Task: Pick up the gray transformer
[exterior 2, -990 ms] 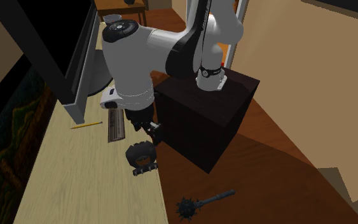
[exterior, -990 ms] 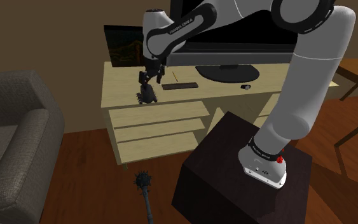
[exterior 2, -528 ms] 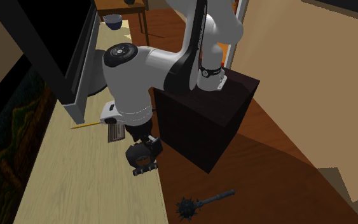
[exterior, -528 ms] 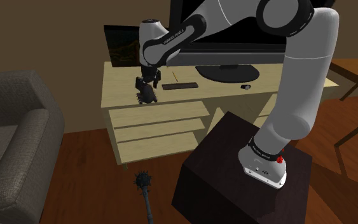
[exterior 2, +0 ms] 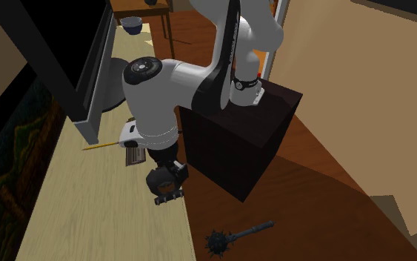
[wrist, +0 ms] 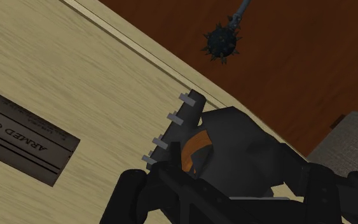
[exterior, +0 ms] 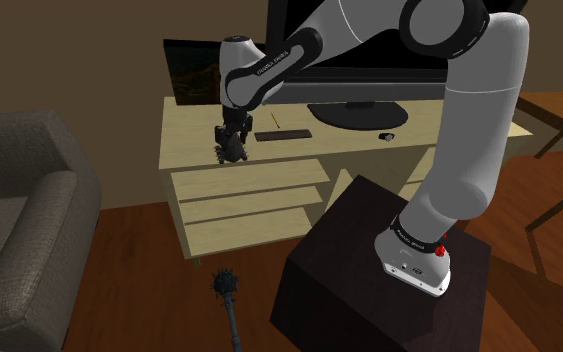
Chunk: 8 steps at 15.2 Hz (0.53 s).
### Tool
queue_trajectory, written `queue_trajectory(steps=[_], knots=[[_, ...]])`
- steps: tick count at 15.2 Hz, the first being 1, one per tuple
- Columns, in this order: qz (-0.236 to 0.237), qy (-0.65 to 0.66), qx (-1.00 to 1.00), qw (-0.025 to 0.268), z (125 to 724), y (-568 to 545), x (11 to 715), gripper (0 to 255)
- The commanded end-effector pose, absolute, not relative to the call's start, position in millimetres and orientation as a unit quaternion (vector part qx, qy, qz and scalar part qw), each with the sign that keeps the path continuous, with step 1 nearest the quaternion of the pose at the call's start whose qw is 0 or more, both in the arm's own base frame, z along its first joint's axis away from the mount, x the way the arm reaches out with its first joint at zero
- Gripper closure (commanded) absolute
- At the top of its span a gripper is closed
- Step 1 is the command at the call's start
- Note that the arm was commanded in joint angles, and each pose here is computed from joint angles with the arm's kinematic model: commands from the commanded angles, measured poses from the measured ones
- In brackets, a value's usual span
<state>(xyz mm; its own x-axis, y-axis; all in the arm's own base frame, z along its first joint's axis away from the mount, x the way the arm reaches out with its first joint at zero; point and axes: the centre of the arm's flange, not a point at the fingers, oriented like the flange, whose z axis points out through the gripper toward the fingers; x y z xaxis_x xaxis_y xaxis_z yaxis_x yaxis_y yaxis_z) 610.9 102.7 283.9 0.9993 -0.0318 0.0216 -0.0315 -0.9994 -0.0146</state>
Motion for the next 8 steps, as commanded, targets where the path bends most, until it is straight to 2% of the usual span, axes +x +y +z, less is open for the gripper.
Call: queue_trajectory(steps=[1,8], knots=[[-0.011,0.015,-1.000,0.007,282.8,103.0,611.1,255],[-0.011,0.015,-1.000,0.007,299.0,102.9,611.4,255]])
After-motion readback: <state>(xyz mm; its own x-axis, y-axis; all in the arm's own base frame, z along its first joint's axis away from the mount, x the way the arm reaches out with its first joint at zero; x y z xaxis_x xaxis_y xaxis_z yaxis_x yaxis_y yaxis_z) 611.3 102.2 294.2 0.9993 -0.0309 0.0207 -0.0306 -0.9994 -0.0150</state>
